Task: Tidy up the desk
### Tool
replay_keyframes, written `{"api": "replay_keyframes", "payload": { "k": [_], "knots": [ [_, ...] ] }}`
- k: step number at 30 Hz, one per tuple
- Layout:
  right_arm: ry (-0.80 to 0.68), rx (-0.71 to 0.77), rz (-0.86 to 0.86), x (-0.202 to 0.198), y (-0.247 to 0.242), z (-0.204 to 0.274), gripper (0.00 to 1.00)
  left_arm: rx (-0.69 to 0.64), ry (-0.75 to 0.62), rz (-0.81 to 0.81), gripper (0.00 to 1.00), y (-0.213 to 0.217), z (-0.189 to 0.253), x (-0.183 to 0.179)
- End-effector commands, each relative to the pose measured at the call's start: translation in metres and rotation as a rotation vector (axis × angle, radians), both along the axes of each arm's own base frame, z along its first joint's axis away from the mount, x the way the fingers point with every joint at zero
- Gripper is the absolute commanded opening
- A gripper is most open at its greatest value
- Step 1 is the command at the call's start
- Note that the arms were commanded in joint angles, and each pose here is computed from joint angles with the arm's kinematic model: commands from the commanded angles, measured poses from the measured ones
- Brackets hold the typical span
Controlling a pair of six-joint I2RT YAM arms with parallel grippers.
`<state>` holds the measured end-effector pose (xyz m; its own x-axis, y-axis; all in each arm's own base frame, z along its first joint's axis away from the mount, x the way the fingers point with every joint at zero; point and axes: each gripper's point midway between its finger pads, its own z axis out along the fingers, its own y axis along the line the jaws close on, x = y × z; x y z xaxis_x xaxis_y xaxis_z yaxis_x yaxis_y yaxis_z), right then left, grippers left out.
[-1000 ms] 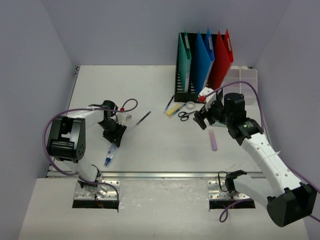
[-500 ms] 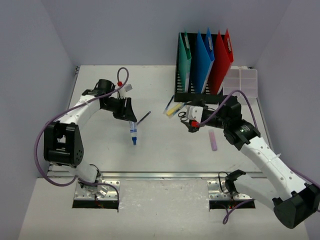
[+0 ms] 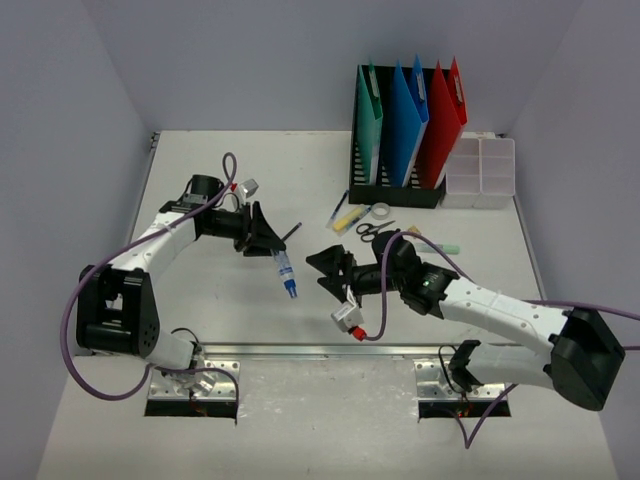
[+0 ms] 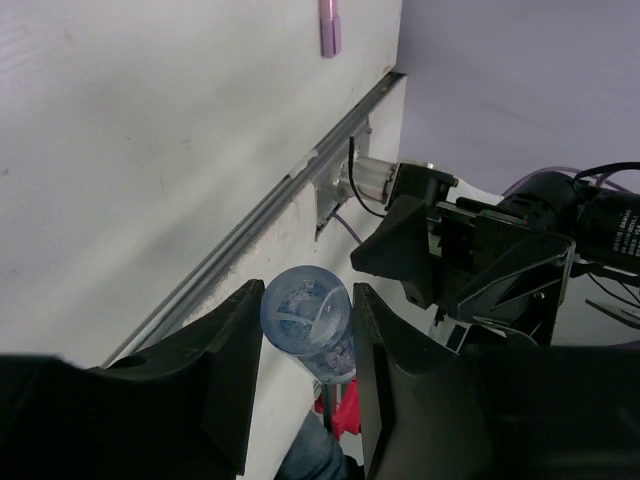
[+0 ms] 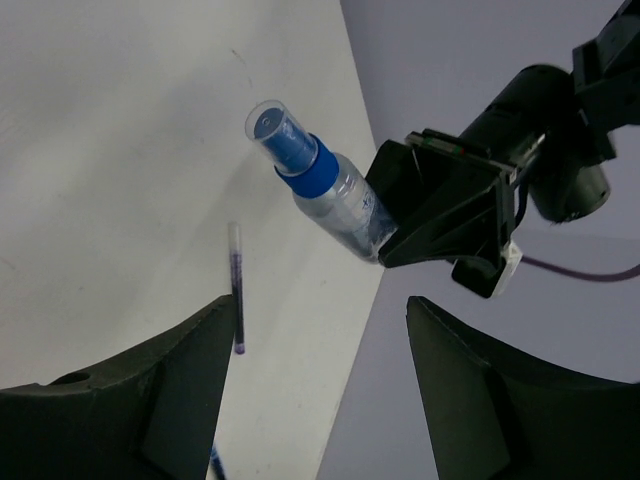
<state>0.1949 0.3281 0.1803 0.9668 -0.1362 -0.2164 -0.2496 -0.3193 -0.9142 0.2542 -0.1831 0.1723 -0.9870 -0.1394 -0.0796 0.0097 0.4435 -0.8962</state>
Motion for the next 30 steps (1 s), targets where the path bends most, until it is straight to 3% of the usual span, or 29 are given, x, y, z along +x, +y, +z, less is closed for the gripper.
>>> {"api": "replay_keyframes", "payload": {
  "k": [1, 19, 25, 27, 28, 30],
  "knots": [
    [-0.193, 0.107, 0.136, -0.007, 0.025, 0.031, 0.69, -0.103, -0.018, -0.022, 0.00, -0.008, 0.021, -0.010],
    [-0.221, 0.125, 0.308, -0.030, 0.062, 0.024, 0.62, -0.153, 0.012, -0.053, 0.00, -0.019, 0.019, -0.021],
    [-0.211, 0.128, 0.303, -0.028, 0.065, 0.026, 0.42, -0.150, 0.009, -0.058, 0.00, -0.021, 0.018, -0.022],
    [-0.206, 0.135, 0.300, -0.028, 0.066, 0.028, 0.28, -0.150, 0.007, -0.060, 0.02, -0.021, 0.017, -0.022],
    [-0.202, 0.139, 0.295, -0.027, 0.066, 0.030, 0.21, -0.150, 0.003, -0.061, 0.11, -0.021, 0.018, -0.022],
    [-0.186, 0.152, 0.272, -0.025, 0.065, 0.036, 0.07, -0.149, -0.017, -0.066, 0.42, -0.021, 0.019, -0.022]
  ]
}}
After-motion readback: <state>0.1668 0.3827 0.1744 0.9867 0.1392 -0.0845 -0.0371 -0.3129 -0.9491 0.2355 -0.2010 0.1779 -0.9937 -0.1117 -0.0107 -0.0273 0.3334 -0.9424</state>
